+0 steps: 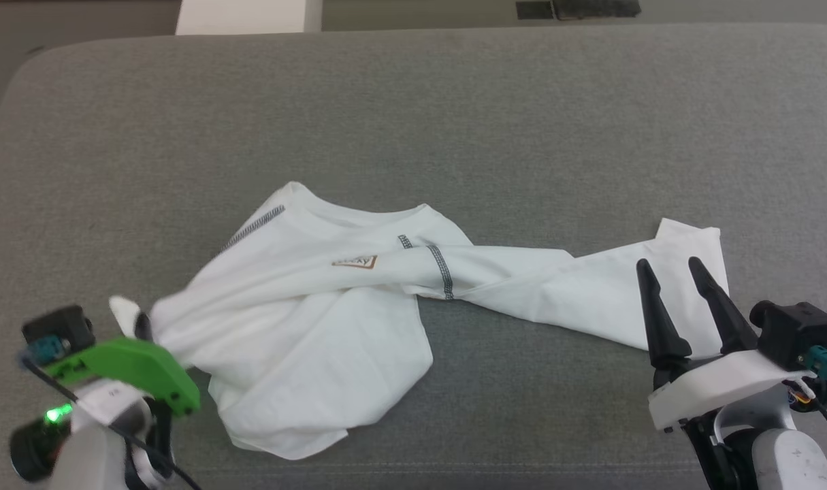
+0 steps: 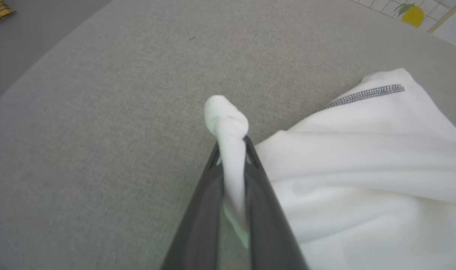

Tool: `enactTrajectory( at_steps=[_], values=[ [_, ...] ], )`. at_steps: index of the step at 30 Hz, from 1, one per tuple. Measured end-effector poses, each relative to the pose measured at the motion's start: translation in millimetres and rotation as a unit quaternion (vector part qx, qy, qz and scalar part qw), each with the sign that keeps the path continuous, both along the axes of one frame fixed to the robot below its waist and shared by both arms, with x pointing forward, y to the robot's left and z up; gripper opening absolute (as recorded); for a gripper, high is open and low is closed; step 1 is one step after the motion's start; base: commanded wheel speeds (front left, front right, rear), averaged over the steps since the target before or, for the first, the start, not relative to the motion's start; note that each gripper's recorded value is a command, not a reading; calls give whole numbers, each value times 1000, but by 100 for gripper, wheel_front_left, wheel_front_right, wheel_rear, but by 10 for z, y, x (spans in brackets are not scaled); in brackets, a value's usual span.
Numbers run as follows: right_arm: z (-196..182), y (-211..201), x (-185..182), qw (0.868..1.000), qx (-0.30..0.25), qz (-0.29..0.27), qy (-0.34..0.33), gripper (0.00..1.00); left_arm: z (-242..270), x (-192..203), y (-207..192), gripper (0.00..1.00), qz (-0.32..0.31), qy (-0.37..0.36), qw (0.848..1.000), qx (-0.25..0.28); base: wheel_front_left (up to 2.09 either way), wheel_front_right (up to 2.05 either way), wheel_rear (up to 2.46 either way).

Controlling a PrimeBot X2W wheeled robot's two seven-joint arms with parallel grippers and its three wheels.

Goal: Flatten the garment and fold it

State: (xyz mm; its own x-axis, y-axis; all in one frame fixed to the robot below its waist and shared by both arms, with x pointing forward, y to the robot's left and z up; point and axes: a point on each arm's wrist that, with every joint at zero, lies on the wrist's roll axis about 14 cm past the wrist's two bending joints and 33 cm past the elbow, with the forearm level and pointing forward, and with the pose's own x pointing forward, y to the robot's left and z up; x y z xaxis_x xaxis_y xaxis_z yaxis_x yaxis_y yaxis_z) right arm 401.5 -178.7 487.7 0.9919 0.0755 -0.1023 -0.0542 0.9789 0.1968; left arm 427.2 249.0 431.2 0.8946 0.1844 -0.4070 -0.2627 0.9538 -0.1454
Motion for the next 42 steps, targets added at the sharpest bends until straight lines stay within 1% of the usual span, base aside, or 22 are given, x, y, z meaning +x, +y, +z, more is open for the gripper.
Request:
enactTrajectory(
  at_steps=[2,3,6,8,11,14,16,18,20,22,26,27,28,30,31,32,33,35,38,40,42],
  values=[
    [10,80,1,1000,0,13,2,100,-127,-258,-44,53,7,24,999,-29,0,0,0],
    [11,129,3,1000,-3,20,4,100,-144,-354,-88,100,13,22,998,-53,0,0,0],
    [28,280,22,999,-15,44,4,100,-64,-480,-177,100,19,-9,995,-95,0,0,0],
    [33,383,44,998,-22,60,6,100,133,-479,-158,100,26,-64,993,-95,0,0,0],
    [40,548,132,996,-38,86,11,100,419,-484,-89,100,38,-145,986,-75,0,0,0],
    [87,789,299,991,-62,121,12,100,629,-511,-44,100,39,-208,977,-36,0,0,0],
    [44,962,412,986,-79,146,30,100,690,-512,-46,100,32,-228,973,-20,0,0,0],
    [-99,1087,482,979,-100,167,66,100,718,-483,-54,100,26,-237,971,-11,0,0,0],
    [-342,1176,514,967,-125,186,123,100,730,-438,-65,100,23,-241,970,-7,0,0,0],
    [-543,1220,520,955,-138,198,172,100,721,-406,-80,100,22,-241,970,-8,0,0,0],
    [-994,1272,390,917,-171,225,282,100,608,-391,-63,100,29,-225,974,-10,0,0,0],
    [-1112,1270,327,903,-181,232,312,100,580,-394,-49,100,31,-221,975,-10,0,0,0],
    [-1177,1266,294,894,-188,236,331,100,564,-399,-26,100,35,-219,975,-11,0,0,0],
    [-1234,1261,273,881,-201,243,353,100,551,-398,12,100,40,-218,975,-10,0,0,0],
    [-1239,1253,281,877,-206,245,359,59,542,-400,35,100,44,-216,975,-9,0,0,0],
    [-1237,1250,289,875,-209,246,360,13,532,-405,51,100,46,-215,976,-9,0,0,0],
    [-1237,1243,296,874,-213,247,360,0,519,-411,67,100,49,-213,976,-8,0,0,0],
    [-1219,1194,310,876,-217,244,355,0,507,-418,91,100,53,-211,976,-7,0,0,0],
    [-1191,998,264,883,-214,221,353,0,524,-425,104,100,56,-214,975,-7,0,0,0],
    [-1169,831,196,889,-208,200,355,0,546,-421,90,100,54,-218,975,-8,0,0,0],
    [-1134,531,111,893,-215,165,359,0,569,-411,58,100,49,-221,974,-11,0,0,0]
  ],
)
